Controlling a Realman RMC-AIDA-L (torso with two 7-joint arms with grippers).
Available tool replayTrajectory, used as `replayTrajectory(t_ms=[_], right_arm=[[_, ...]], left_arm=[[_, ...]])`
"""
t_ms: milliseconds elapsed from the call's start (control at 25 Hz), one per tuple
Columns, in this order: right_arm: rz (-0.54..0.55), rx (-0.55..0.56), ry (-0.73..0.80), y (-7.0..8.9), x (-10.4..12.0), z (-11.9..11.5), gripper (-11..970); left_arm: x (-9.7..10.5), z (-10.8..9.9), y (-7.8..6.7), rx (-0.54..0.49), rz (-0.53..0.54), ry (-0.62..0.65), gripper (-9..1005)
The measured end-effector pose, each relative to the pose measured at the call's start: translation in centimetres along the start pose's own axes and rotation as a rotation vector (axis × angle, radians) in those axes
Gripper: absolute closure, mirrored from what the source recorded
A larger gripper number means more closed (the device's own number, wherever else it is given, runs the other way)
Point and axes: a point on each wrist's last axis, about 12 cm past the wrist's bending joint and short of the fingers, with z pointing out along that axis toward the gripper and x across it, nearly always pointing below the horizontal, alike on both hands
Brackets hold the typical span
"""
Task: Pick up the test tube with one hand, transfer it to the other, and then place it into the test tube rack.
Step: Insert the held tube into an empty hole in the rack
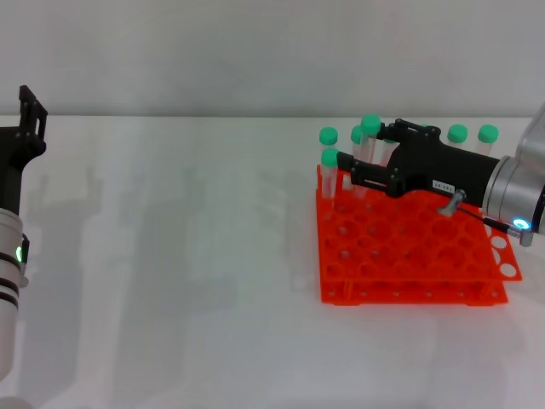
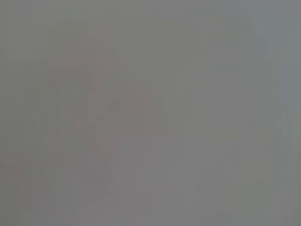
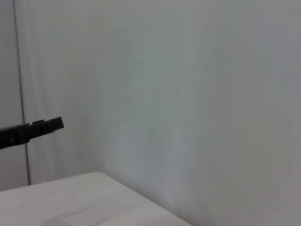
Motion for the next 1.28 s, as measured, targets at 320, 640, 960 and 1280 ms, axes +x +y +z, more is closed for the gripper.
replayTrajectory(t_ms=[320, 640, 960, 1280], right_arm=[[-0.015, -0.006, 0.018, 0.3, 0.4, 0.3, 221], [-0.003, -0.002, 0.019, 0.6, 0.8, -0.1, 219], [-0.035, -0.004, 0.021, 1.0, 1.2, 0.0, 158], [-0.011, 0.105, -0.088, -0.6, 0.6, -1.9, 85]], left_arm=[[0.0, 0.0, 0.0, 0.001, 0.000, -0.001, 282], [0.0, 0.0, 0.0, 0.000, 0.000, 0.000, 281], [0.1, -0.1, 0.0, 0.003, 0.001, 0.003, 281], [0.1, -0.1, -0.1, 0.005, 0.001, 0.004, 281]])
